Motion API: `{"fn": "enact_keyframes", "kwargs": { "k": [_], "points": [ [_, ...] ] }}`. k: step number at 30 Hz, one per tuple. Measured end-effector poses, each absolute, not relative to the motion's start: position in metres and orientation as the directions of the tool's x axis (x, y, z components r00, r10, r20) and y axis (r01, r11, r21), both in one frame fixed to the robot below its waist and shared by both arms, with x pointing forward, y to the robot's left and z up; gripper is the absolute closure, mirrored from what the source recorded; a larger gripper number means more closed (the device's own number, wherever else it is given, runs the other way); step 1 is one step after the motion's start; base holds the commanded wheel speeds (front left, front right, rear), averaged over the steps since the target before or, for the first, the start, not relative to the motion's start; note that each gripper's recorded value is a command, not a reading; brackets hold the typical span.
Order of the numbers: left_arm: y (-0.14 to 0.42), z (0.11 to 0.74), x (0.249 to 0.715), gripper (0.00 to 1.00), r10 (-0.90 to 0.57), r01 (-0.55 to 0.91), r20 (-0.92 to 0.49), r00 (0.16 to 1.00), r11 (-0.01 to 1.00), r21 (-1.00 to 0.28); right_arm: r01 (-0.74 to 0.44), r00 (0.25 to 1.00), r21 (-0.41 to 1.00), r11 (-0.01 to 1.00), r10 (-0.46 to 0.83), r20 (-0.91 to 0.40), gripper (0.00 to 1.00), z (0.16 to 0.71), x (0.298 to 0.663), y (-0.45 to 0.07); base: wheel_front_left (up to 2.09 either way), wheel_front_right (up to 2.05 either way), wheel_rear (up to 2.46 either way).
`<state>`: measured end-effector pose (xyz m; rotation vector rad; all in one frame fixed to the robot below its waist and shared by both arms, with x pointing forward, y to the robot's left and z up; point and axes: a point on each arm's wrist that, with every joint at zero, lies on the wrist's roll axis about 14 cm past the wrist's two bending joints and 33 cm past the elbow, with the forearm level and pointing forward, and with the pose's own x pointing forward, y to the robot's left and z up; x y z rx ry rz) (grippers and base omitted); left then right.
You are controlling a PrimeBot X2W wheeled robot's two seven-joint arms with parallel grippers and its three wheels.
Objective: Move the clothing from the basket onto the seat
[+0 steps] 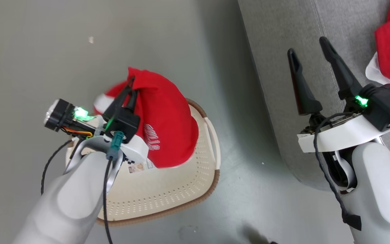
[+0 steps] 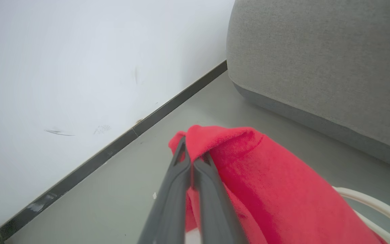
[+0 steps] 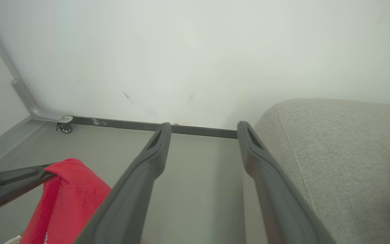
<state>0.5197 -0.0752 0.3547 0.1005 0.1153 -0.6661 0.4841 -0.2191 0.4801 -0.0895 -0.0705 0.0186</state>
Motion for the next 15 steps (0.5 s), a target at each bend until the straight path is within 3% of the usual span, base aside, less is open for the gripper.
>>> {"fn": "enact_keyframes", "kwargs": {
  "k": [15],
  "points": [
    [-0.014, 0.471, 0.537, 1.0, -0.486, 0.472, 0.111, 0.867, 0.871, 0.135, -0.164, 0.979, -0.125, 0.979, 0.177, 0.1, 0.0, 0.503, 0.48, -0.18, 0.0, 0.0, 0.0]
  ]
}}
